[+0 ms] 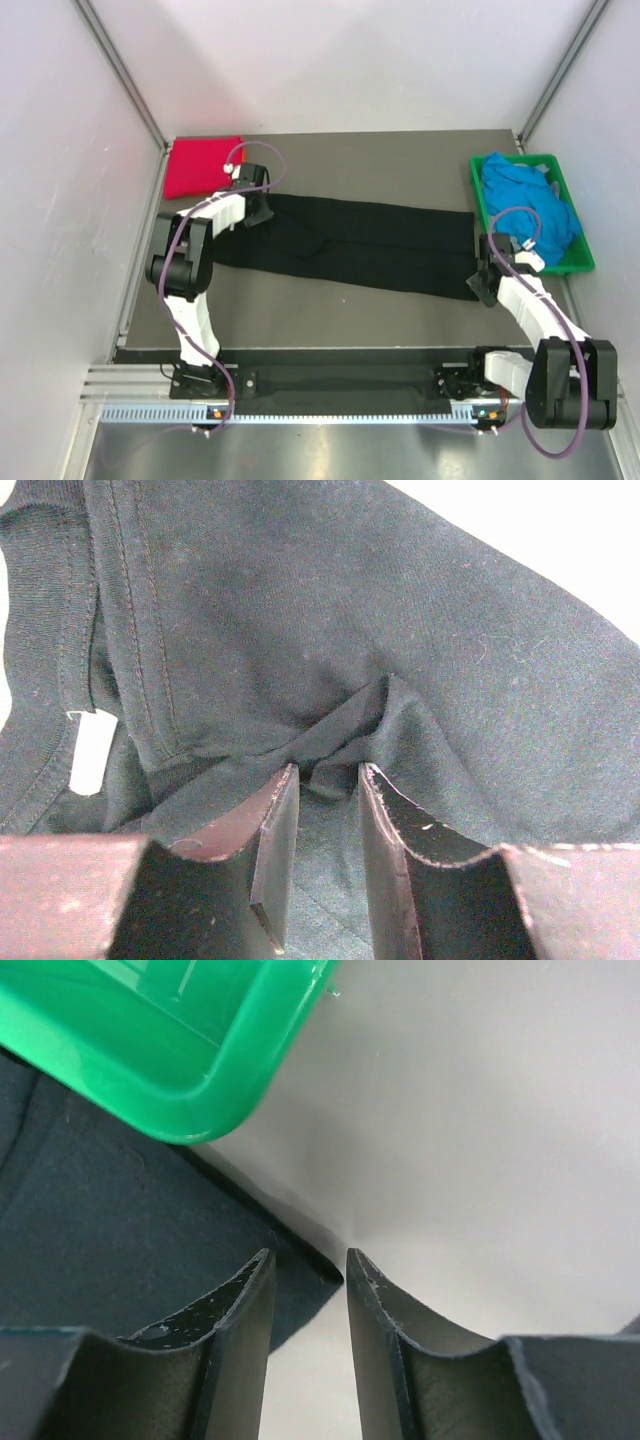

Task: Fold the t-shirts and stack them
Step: Fold the tshirt

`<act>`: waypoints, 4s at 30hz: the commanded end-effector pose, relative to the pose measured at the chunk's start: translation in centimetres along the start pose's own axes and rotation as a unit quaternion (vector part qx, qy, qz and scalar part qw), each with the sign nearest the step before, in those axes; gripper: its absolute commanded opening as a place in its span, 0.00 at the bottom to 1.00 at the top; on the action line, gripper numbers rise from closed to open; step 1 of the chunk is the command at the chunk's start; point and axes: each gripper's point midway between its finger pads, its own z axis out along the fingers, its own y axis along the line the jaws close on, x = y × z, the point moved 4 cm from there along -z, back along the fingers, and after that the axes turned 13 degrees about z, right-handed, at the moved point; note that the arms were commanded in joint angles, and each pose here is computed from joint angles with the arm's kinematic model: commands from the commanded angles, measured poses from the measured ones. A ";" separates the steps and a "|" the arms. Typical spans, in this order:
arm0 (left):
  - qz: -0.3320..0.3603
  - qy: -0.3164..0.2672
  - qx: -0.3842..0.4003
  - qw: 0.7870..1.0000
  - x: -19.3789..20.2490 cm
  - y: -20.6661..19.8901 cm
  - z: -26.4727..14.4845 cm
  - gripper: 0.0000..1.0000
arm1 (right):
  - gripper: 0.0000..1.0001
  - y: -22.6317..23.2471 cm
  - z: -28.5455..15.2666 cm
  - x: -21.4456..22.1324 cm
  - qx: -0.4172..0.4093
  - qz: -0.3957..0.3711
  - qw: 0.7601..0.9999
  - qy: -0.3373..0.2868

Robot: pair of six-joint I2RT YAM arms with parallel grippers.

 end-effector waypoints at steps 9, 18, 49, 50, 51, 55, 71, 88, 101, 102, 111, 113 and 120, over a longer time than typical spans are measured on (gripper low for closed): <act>-0.003 0.073 0.023 0.997 4.7 -1.2 1.6 0.35 | 0.22 -0.8 2.0 0.0 0.015 0.046 0.998 -0.031; -0.004 0.066 0.055 0.996 5.0 -2.2 0.6 0.35 | 0.00 -2.4 -0.7 -1.5 0.008 0.070 0.995 -0.065; 0.005 0.066 0.098 0.993 2.9 -7.3 3.5 0.35 | 0.31 -0.7 -7.7 -2.5 -0.144 0.091 0.985 -0.035; 0.008 0.062 0.101 0.993 2.3 -7.7 3.9 0.35 | 0.31 -0.4 -8.0 -2.7 -0.151 0.088 0.984 -0.038; 0.010 0.061 0.098 0.993 2.1 -7.7 4.1 0.35 | 0.31 -0.1 -8.3 -3.0 -0.159 0.087 0.983 -0.040; 0.014 0.055 0.106 0.993 1.0 -8.6 5.2 0.35 | 0.31 1.4 -9.7 -3.9 -0.197 0.093 0.975 -0.046; 0.031 0.002 0.108 0.994 -5.4 -12.1 11.0 0.36 | 0.32 6.4 -8.9 -4.0 -0.273 0.033 0.961 -0.024; 0.026 -0.129 0.139 0.982 -12.1 -13.3 13.0 0.38 | 0.32 9.2 -6.4 -3.3 -0.281 -0.031 0.959 -0.002; 0.043 -0.215 0.214 0.952 -17.5 -13.4 1.1 0.41 | 0.34 10.6 -5.4 -3.1 -0.255 -0.097 0.962 0.018; 0.047 -0.216 0.217 0.951 -17.6 -13.2 0.1 0.41 | 0.34 10.6 -5.4 -3.3 -0.239 -0.102 0.965 0.024; 0.040 -0.169 0.260 0.950 -14.5 -11.8 -7.4 0.41 | 0.33 10.9 -8.6 -4.6 -0.249 -0.095 0.963 0.030; 0.001 -0.160 0.325 0.932 -13.0 -12.7 -11.0 0.39 | 0.33 10.8 -9.2 -5.2 -0.249 -0.089 0.964 0.025; -0.053 -0.066 0.329 0.940 3.3 -19.0 -17.0 0.39 | 0.34 9.8 -12.6 -7.7 -0.231 -0.056 0.971 -0.005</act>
